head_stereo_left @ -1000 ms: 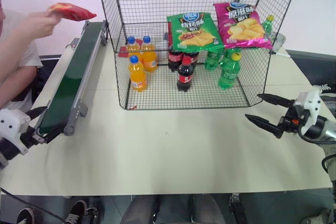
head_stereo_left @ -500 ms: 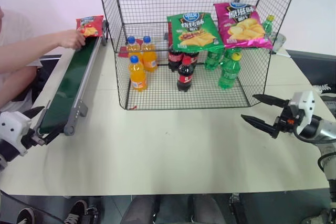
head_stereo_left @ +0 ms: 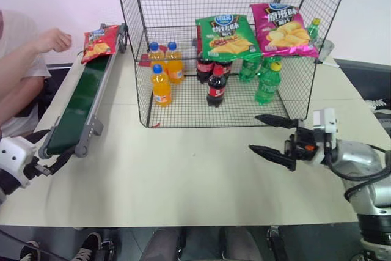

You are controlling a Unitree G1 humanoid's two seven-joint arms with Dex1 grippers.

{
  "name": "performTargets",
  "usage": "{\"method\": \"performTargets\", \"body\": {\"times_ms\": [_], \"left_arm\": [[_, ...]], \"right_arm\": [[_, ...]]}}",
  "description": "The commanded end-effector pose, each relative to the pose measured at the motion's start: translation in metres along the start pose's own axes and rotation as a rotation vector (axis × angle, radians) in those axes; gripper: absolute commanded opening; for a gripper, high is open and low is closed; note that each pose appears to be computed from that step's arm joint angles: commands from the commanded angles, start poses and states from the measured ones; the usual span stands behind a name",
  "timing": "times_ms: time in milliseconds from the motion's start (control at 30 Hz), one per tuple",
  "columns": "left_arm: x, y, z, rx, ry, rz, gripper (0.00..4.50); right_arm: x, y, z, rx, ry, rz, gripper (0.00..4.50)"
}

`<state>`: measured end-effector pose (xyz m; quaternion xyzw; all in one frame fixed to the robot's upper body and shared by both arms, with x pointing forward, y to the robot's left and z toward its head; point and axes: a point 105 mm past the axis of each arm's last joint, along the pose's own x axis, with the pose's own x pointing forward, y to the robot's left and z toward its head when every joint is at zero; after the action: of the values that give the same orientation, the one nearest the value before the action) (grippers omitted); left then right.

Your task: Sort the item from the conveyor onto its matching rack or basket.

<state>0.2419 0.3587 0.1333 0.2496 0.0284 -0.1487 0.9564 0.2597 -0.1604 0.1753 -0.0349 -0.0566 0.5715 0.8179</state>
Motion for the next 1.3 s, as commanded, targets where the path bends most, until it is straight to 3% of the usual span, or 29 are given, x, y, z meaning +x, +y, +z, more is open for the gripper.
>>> {"method": "performTargets", "body": {"times_ms": [33,300,567,733,900,967,1133,1300], "left_arm": [[-0.005,0.007,0.008,0.028,-0.011,0.025,4.21],[-0.020,0.006,0.011,0.155,-0.020,0.055,4.21],[-0.041,-0.009,-0.004,0.334,0.037,-0.029,4.21],[-0.050,0.003,-0.011,0.349,0.064,0.024,4.21],[-0.059,0.015,-0.015,0.503,0.098,0.065,4.21],[-0.060,0.016,-0.012,0.542,0.073,0.084,4.21],[-0.057,0.015,-0.030,0.581,0.158,0.064,4.21],[-0.046,0.028,-0.027,0.683,0.159,0.162,4.21]], "right_arm": [[0.013,0.007,0.021,0.030,-0.098,0.063,4.50],[0.021,0.001,0.010,0.037,-0.096,0.039,4.50],[0.022,-0.001,0.004,0.042,-0.089,0.024,4.50],[0.022,-0.002,0.004,0.040,-0.088,0.019,4.50],[0.022,-0.003,0.003,0.039,-0.083,0.015,4.50],[0.022,-0.003,0.003,0.039,-0.081,0.013,4.50],[0.022,-0.005,0.003,0.039,-0.082,0.004,4.50],[0.022,-0.005,0.003,0.039,-0.080,0.001,4.50]]}}
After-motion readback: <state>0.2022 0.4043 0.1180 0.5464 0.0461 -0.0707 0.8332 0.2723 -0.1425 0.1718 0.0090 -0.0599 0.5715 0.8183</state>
